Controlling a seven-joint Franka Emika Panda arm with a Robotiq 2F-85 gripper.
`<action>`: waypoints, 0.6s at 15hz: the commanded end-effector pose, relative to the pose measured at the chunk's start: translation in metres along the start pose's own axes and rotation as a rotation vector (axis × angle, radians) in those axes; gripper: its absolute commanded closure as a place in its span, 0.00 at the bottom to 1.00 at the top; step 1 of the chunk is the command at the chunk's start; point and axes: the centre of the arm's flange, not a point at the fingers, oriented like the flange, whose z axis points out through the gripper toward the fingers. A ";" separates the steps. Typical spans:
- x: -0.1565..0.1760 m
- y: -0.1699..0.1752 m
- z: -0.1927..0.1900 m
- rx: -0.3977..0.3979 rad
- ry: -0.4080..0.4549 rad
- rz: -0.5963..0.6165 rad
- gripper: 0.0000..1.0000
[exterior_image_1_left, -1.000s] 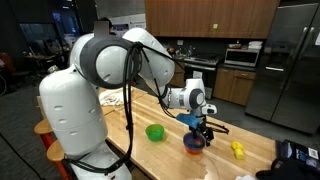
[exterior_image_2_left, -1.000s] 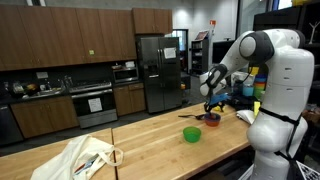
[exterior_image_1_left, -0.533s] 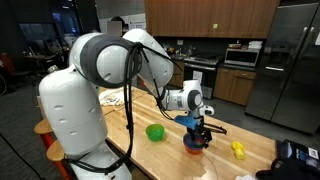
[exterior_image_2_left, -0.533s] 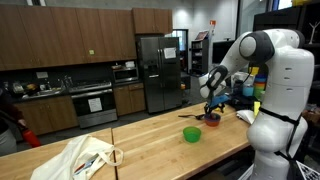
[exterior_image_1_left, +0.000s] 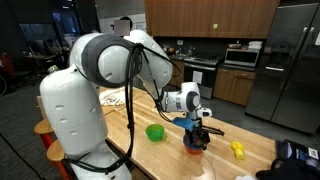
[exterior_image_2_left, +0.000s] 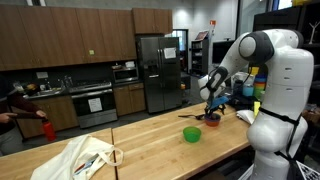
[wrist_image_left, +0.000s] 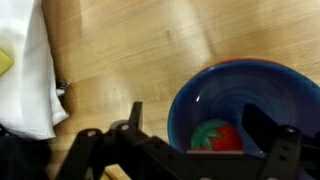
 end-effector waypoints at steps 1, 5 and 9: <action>0.003 -0.002 -0.007 -0.022 -0.013 0.017 0.00; 0.028 -0.011 -0.030 -0.006 -0.043 0.093 0.00; 0.047 -0.018 -0.041 0.010 -0.052 0.140 0.00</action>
